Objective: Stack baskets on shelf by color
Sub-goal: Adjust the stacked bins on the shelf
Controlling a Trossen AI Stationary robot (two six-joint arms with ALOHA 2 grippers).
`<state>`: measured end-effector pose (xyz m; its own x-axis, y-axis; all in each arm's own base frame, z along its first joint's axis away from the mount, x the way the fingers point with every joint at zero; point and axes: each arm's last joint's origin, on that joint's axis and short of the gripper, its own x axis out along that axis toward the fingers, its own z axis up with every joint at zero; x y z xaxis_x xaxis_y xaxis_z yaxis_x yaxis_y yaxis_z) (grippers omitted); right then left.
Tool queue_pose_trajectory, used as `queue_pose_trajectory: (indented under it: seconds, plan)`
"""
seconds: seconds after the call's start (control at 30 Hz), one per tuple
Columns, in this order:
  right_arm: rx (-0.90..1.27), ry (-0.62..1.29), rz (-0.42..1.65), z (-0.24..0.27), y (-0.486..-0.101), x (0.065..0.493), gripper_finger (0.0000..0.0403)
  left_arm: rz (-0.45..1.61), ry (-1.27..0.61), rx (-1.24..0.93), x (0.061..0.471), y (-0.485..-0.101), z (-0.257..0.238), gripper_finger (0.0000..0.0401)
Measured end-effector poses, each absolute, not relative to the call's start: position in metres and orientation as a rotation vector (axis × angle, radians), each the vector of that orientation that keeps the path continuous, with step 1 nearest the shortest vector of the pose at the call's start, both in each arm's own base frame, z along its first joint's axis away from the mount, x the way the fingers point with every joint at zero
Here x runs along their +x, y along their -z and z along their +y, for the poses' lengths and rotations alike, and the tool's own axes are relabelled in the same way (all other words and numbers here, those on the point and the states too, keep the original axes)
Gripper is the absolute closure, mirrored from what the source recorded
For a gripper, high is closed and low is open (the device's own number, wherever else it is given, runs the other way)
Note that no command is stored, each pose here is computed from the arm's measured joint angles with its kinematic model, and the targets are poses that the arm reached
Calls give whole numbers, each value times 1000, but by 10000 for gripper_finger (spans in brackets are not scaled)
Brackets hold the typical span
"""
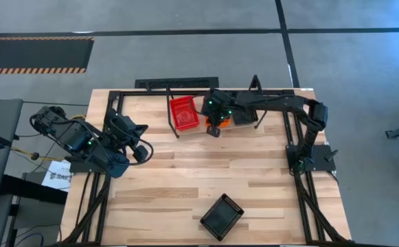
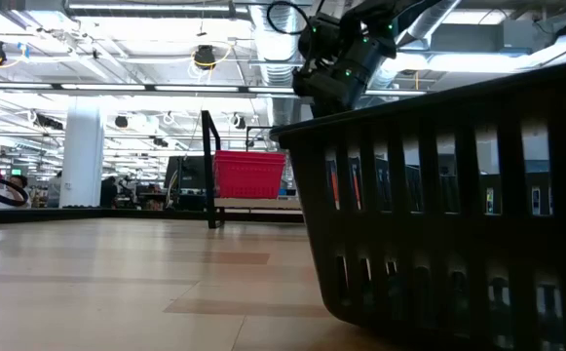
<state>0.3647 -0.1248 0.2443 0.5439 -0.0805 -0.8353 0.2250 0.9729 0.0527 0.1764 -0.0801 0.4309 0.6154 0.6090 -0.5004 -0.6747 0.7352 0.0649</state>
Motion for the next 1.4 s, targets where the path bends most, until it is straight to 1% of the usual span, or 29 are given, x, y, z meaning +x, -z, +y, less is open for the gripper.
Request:
queue_pose_trajectory:
  seconds: [0.3,0.37,0.6,0.7,0.87,0.97,1.23,1.4]
  plan:
    - [150,161,973,-115,-248,368,403,525,-742,-133,176,-431,-80,401]
    - [141,157,961,-114,-258,368,403,525,-742,-133,176,-431,-80,401]
    - [66,153,792,-114,-311,379,403,525,-742,-133,176,-431,-80,401]
    - [37,139,749,-111,-319,382,403,525,-742,-132,176,-431,-80,401]
    - [22,114,745,-104,-319,385,403,524,-742,-133,176,-431,-80,401]
    - [15,105,745,-103,-312,391,403,524,-742,-133,176,-431,-80,401]
    - [21,92,854,-108,-265,414,403,529,-739,-137,176,-431,-80,401]
    - [-23,90,843,-117,-255,421,403,527,-741,-148,176,-431,-80,401]
